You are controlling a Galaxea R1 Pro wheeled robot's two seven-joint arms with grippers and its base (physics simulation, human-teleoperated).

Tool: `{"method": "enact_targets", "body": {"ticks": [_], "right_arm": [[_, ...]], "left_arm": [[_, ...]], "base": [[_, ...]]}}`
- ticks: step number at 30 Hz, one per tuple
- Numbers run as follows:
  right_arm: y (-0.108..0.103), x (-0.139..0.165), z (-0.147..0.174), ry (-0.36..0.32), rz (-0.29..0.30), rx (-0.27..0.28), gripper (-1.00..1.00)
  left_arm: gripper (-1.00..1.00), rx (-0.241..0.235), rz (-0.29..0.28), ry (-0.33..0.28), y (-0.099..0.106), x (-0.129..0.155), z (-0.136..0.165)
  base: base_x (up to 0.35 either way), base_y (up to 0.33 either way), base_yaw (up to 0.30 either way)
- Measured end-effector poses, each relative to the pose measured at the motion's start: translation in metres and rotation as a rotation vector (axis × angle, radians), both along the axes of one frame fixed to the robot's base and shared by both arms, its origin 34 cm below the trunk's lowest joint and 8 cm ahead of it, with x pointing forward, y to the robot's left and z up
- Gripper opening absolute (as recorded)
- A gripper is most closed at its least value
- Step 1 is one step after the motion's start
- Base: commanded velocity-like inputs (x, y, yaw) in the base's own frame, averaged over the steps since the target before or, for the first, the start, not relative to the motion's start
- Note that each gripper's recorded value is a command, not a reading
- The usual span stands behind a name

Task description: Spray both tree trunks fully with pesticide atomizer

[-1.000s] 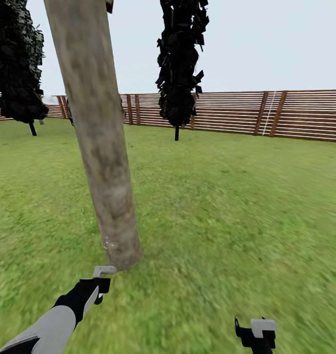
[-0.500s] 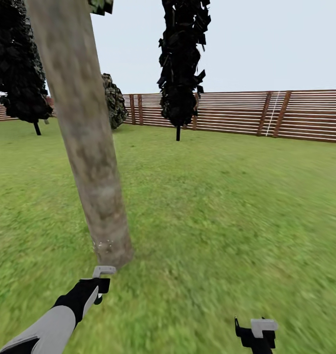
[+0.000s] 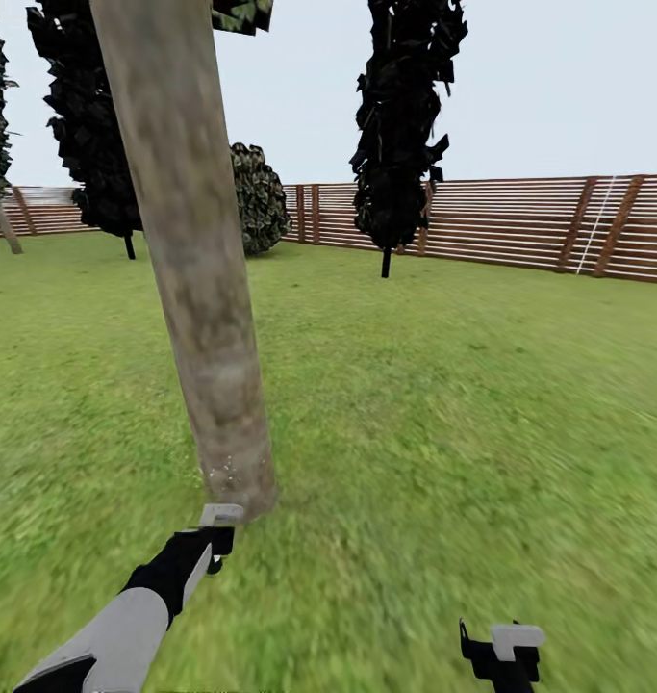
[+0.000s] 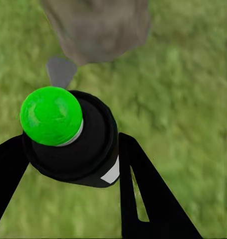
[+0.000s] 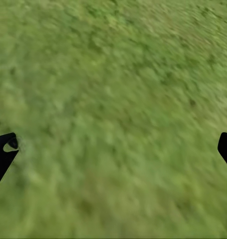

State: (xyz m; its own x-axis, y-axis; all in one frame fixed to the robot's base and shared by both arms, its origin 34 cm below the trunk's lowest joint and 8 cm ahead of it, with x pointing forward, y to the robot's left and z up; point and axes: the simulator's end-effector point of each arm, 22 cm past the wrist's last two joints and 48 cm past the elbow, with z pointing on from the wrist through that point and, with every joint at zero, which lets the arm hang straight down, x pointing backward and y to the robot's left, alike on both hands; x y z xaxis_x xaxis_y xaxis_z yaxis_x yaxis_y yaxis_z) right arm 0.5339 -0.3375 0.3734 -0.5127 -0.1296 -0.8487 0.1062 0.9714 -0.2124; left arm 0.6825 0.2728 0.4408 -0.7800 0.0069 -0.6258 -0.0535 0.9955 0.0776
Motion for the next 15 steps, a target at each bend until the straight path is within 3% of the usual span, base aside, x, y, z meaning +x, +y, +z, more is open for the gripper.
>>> {"method": "enact_targets", "body": {"ticks": [2, 4, 6, 8, 9, 10, 11, 13, 15], "right_arm": [[0.0, 0.0, 0.0, 0.0, 0.001, 0.0, 1.0], [0.0, 0.0, 0.0, 0.0, 0.001, 0.0, 1.0], [0.0, 0.0, 0.0, 0.0, 0.001, 0.0, 1.0], [0.0, 0.0, 0.0, 0.0, 0.001, 0.0, 1.0], [0.0, 0.0, 0.0, 0.0, 0.001, 0.0, 1.0], [0.0, 0.0, 0.0, 0.0, 0.001, 0.0, 1.0], [0.0, 0.0, 0.0, 0.0, 0.001, 0.0, 1.0], [0.0, 0.0, 0.0, 0.0, 0.001, 0.0, 1.0], [0.0, 0.0, 0.0, 0.001, 0.001, 0.0, 1.0]], "left_arm": [[-1.0, -0.015, -0.008, -0.005, -0.014, 0.017, 0.02], [-1.0, -0.008, -0.004, -0.001, -0.009, 0.026, 0.032], [-1.0, 0.016, 0.012, -0.012, 0.011, 0.033, 0.043], [-1.0, 0.065, 0.049, -0.025, 0.058, 0.036, 0.054], [-1.0, 0.077, 0.057, -0.027, 0.076, 0.036, 0.056], [-1.0, 0.063, 0.049, -0.027, 0.08, 0.036, 0.057], [-1.0, 0.033, 0.023, -0.027, 0.072, 0.037, 0.056], [-1.0, -0.031, -0.041, -0.028, 0.034, 0.04, 0.054], [-1.0, -0.06, -0.089, -0.018, -0.003, 0.04, 0.053]], "base": [[0.0, 0.0, 0.028], [0.0, 0.0, 0.009], [0.0, 0.0, 0.003], [0.0, 0.0, 0.001], [0.0, 0.0, 0.0], [0.0, 0.0, 0.0], [0.0, 0.0, 0.0], [0.0, 0.0, 0.0], [0.0, 0.0, 0.0]]}}
